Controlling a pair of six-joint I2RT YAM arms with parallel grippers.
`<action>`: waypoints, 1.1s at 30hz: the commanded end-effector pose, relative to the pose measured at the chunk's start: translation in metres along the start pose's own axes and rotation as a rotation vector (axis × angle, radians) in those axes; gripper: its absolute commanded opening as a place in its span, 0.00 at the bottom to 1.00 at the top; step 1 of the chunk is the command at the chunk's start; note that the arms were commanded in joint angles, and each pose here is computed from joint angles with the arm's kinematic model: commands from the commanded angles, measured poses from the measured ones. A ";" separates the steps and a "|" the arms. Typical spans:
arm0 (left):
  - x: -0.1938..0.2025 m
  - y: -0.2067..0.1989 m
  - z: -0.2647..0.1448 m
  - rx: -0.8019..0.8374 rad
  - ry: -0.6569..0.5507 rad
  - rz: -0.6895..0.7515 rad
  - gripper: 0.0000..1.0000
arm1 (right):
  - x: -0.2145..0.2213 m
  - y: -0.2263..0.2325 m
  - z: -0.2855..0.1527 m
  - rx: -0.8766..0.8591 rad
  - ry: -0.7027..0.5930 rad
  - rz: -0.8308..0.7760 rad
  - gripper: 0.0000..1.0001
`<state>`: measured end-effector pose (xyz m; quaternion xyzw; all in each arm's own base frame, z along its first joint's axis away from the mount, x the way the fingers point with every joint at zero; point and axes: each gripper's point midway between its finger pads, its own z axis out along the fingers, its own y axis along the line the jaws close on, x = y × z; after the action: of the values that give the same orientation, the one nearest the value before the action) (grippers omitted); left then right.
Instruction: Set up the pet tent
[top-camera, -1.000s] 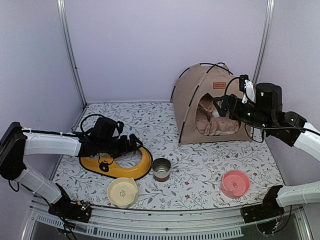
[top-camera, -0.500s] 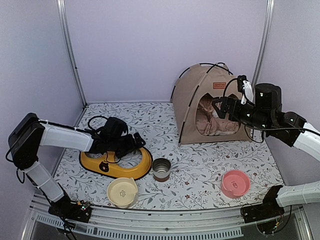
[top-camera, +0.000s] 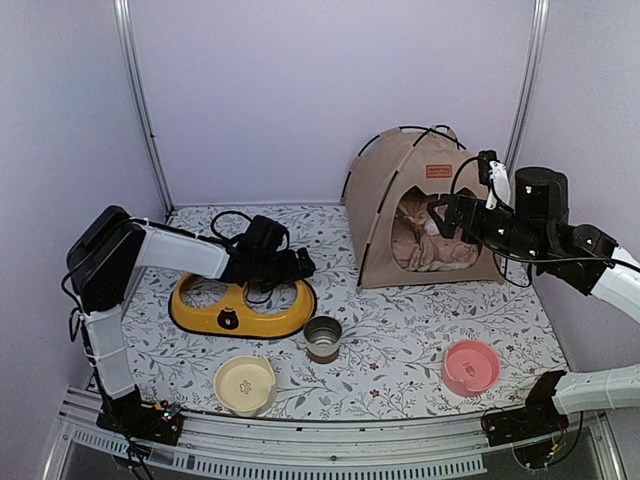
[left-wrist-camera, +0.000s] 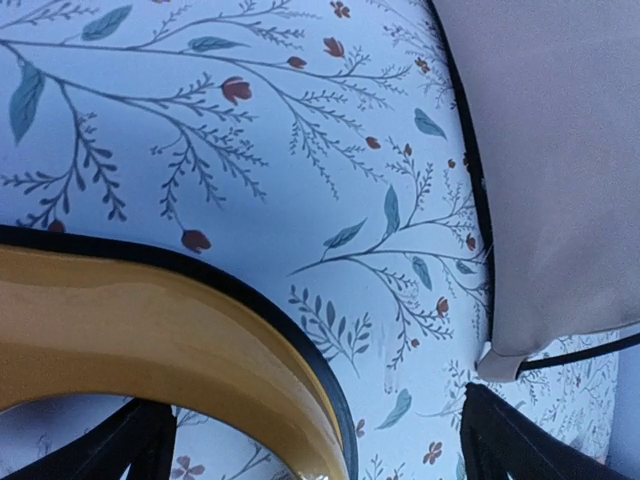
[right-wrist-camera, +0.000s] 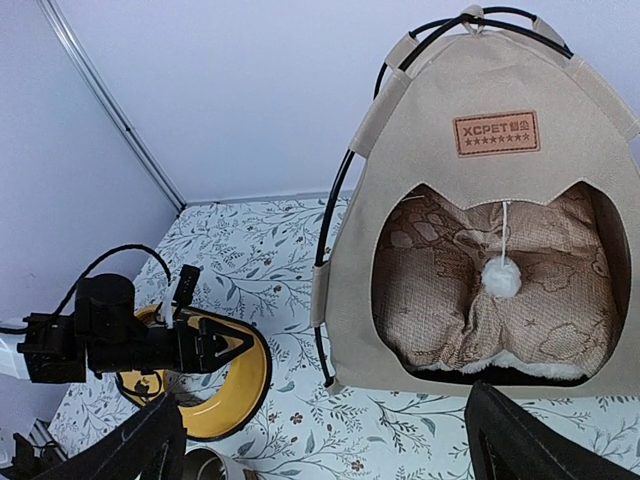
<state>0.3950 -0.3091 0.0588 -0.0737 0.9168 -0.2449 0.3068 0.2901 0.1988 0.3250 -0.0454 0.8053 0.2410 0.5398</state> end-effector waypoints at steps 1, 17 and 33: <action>-0.006 -0.016 0.026 0.029 0.003 0.080 0.99 | -0.004 0.004 -0.009 -0.020 -0.006 -0.006 0.99; -0.034 -0.084 0.062 0.169 0.042 0.172 1.00 | -0.005 -0.003 -0.029 -0.006 -0.007 0.039 0.99; -0.065 -0.115 -0.021 0.261 -0.043 0.262 0.99 | 0.001 0.000 -0.017 -0.008 0.016 0.044 0.99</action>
<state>0.4383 -0.3792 0.1199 0.0544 0.8948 -0.2978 0.3282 0.2750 0.1857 0.3257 -0.0341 0.8124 0.2436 0.5287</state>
